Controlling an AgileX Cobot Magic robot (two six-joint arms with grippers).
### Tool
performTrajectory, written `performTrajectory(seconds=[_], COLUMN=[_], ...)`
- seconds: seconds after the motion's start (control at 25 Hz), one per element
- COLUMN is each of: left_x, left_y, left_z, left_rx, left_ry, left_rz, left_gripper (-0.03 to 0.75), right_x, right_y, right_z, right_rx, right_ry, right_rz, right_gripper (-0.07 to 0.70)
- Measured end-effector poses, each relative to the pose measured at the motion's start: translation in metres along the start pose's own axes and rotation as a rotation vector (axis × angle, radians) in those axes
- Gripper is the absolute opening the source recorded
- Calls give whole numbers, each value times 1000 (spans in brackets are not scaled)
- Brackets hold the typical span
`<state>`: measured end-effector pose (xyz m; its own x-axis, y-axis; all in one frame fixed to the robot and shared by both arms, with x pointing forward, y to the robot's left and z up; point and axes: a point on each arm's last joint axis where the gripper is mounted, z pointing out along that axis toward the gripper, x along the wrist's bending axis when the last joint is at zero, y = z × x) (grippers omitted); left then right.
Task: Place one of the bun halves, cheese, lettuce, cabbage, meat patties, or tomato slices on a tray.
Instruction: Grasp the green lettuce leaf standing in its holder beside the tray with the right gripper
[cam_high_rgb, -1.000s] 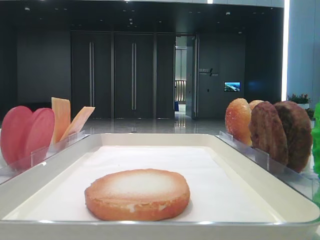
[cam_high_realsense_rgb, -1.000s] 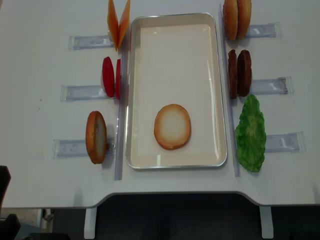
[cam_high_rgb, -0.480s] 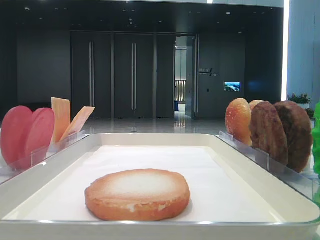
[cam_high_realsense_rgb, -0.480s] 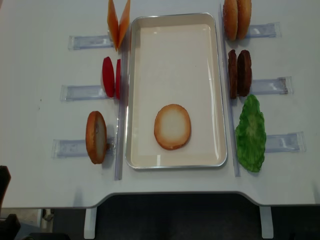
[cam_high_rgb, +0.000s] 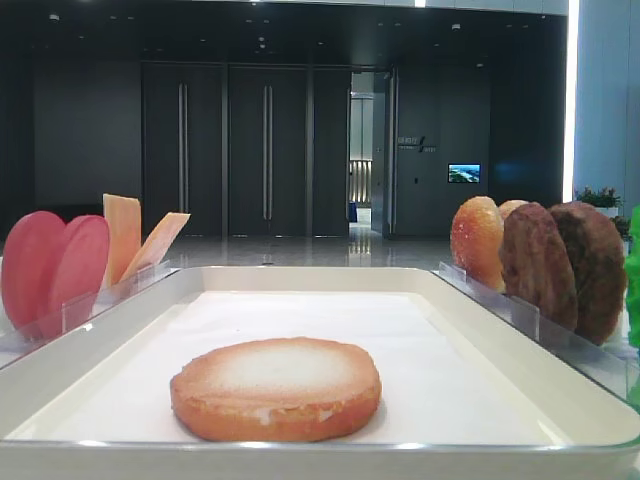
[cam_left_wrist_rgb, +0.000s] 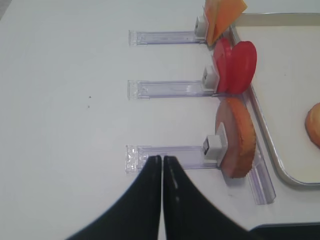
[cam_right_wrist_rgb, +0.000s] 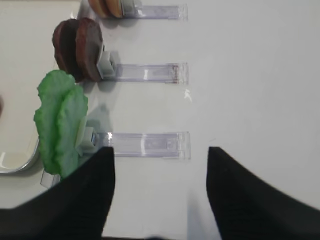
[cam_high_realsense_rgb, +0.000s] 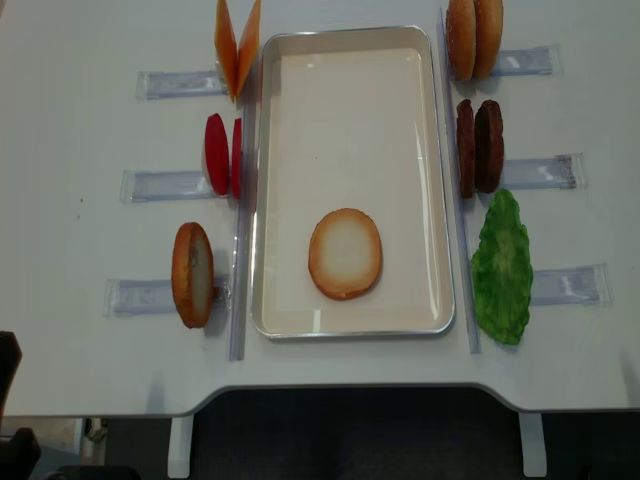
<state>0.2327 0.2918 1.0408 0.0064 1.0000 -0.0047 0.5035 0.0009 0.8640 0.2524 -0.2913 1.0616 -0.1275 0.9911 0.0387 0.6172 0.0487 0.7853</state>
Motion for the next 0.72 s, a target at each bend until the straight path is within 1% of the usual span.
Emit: performTrajectory(seconds=[0.12, 0.2, 0.28, 0.4, 0.52, 0.64, 0.72], left_x=[0, 0, 0, 0, 0, 0, 0], left_y=[0, 0, 0, 0, 0, 0, 0], left_z=[0, 0, 0, 0, 0, 0, 0], left_rx=[0, 0, 0, 0, 0, 0, 0], left_ry=[0, 0, -1, -1, -1, -1, -1], left_rz=[0, 0, 0, 0, 0, 0, 0], left_gripper=[0, 0, 0, 0, 0, 0, 0], right_x=[-1, -1, 1, 4, 6, 5, 5], right_y=[18, 31, 43, 61, 82, 106, 118], right_z=[12, 20, 30, 43, 55, 69, 74], right_rx=[99, 171, 259, 364, 420, 456, 457], right_ry=[1, 7, 28, 64, 94, 102, 106], right_rz=[45, 62, 81, 108, 122, 122, 113], right_gripper=[399, 399, 399, 399, 399, 399, 399])
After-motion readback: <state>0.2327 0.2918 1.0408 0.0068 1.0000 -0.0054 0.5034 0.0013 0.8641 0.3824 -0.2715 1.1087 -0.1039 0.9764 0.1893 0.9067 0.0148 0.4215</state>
